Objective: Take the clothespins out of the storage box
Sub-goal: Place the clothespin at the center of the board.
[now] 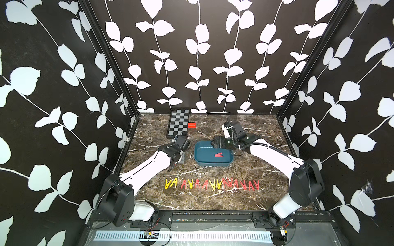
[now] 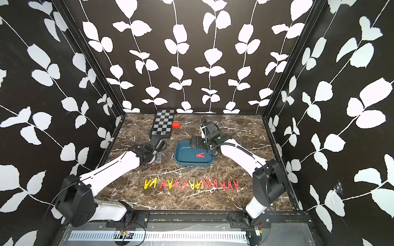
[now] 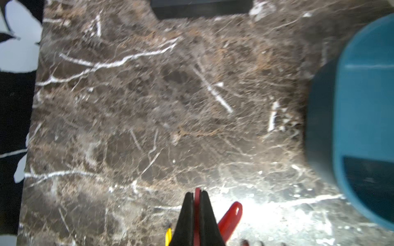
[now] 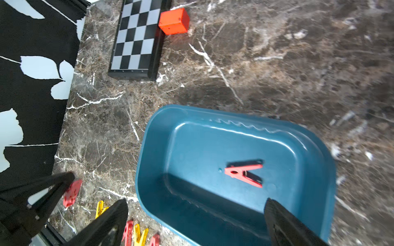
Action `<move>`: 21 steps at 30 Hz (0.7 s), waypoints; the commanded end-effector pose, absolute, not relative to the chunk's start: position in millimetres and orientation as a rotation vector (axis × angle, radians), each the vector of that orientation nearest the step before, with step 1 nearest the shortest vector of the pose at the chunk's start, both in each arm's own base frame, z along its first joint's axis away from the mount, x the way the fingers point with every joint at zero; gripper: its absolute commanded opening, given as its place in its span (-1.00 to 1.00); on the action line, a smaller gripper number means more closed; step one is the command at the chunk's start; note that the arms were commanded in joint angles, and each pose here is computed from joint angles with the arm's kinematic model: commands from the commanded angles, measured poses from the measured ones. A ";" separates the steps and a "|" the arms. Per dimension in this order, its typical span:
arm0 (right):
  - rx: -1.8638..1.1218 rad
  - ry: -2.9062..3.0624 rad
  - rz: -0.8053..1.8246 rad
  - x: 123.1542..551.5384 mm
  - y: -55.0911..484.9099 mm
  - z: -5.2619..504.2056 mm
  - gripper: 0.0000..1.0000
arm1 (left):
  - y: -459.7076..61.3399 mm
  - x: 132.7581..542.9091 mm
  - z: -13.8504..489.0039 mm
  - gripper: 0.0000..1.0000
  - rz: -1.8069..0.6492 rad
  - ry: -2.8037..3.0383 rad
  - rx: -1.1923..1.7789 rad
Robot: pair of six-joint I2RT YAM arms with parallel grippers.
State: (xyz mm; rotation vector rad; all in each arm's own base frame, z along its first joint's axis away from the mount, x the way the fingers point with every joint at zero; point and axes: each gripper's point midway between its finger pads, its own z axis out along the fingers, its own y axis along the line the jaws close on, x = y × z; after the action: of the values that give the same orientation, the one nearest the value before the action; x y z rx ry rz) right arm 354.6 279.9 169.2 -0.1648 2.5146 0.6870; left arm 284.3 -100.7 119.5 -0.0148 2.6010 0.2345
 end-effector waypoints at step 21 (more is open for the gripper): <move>-0.288 2.479 0.793 352.2 324.6 180.4 0.98 | -10.0 192.6 48.2 -0.95 0.494 2.722 -0.531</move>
State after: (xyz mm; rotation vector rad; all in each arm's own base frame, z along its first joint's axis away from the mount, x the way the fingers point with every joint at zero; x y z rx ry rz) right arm 350.5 316.0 171.8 -0.2713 2.5064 0.7691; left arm 203.2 -16.8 55.4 -0.4688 2.7097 0.4649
